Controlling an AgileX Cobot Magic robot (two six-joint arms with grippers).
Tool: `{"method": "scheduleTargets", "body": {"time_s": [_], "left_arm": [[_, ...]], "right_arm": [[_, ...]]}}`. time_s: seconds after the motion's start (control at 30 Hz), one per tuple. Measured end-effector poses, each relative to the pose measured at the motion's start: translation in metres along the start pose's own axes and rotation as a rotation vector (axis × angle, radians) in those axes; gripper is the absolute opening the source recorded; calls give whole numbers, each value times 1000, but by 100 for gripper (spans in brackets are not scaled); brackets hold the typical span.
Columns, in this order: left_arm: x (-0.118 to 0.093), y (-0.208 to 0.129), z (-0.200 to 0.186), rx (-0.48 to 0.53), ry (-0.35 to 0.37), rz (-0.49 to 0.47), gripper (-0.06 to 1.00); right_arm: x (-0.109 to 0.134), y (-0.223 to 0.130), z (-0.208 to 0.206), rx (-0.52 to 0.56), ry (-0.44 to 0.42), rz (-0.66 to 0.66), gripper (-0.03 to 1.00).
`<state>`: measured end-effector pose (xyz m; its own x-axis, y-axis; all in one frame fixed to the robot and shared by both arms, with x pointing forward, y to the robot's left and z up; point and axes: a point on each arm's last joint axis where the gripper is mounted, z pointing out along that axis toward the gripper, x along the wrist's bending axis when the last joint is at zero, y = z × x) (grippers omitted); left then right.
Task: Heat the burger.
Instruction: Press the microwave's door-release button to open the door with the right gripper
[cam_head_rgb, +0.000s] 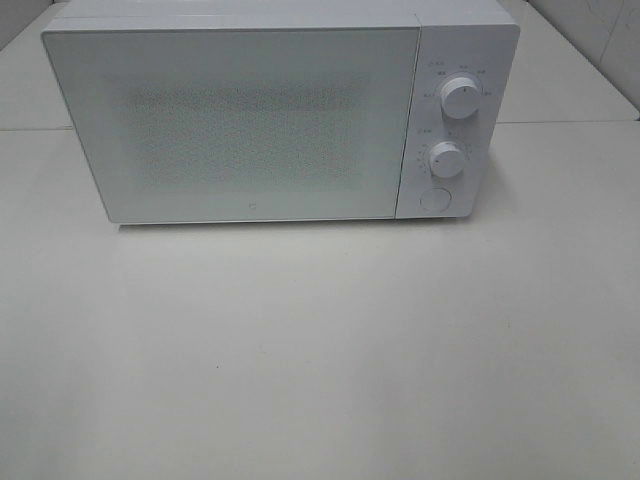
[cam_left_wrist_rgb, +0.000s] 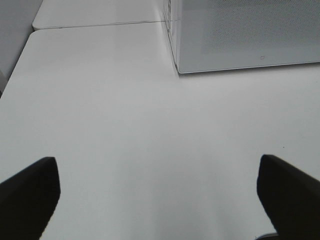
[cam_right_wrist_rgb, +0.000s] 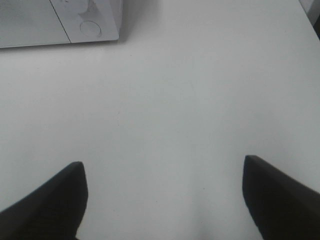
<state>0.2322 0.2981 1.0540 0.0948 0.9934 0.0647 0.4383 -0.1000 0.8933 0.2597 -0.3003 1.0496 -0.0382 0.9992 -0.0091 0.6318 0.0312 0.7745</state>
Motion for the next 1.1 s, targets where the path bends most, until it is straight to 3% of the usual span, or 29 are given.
{"method": "scheduleTargets", "body": {"time_s": [0.4,1.1], "left_arm": [[0,0,0,0,0,0,100],[0,0,0,0,0,0,100]], "right_arm": [[0,-17,-22,-175,16,-10,76],[0,-18,-22,-174,17,-10,76]]}}
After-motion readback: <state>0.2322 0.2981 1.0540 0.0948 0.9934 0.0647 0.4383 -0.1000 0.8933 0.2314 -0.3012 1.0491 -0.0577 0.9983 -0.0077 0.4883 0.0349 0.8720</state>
